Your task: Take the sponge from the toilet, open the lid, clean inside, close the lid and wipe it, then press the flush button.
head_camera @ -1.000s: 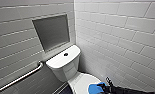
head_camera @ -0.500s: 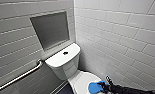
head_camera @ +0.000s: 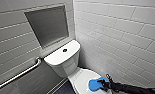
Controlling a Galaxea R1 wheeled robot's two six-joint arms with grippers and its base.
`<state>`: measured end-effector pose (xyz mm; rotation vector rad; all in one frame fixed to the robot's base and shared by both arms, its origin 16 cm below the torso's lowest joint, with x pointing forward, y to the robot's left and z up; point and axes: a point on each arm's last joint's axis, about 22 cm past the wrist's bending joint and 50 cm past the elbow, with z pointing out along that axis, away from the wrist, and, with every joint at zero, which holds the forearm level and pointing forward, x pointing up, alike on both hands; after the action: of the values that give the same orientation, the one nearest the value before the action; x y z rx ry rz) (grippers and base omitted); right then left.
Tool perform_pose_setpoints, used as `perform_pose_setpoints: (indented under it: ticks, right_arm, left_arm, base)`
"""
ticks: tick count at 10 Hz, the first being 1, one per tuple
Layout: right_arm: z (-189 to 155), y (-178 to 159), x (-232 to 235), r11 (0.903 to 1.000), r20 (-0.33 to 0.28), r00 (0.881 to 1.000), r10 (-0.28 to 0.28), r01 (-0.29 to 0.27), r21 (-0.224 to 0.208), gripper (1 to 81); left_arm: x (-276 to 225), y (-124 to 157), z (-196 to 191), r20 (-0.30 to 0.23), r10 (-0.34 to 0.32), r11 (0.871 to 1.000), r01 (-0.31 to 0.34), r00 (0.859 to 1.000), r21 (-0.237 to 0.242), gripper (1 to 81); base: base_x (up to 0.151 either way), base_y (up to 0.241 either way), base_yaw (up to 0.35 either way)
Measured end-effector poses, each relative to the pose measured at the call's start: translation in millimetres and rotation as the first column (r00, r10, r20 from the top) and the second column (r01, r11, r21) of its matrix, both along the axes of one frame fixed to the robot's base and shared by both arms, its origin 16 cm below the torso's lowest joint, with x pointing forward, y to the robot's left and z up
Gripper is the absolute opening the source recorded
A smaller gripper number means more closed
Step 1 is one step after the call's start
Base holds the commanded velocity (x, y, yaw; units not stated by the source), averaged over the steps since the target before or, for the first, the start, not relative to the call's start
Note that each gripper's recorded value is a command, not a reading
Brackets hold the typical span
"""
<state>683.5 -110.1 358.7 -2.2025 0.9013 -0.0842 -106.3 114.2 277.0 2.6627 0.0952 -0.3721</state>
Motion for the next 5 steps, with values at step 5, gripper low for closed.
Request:
perform_pose_setpoints:
  ticks: [5]
  right_arm:
    - [0,-12,12,0.9996,0.012,1.0,-0.025,0.025,-0.016,81.1]
  left_arm:
    - [-1,1,0,-0.004,0.0,1.0,0.0,1.0,0.001,81.1]
  base:
    - [0.0,0.0,0.0]
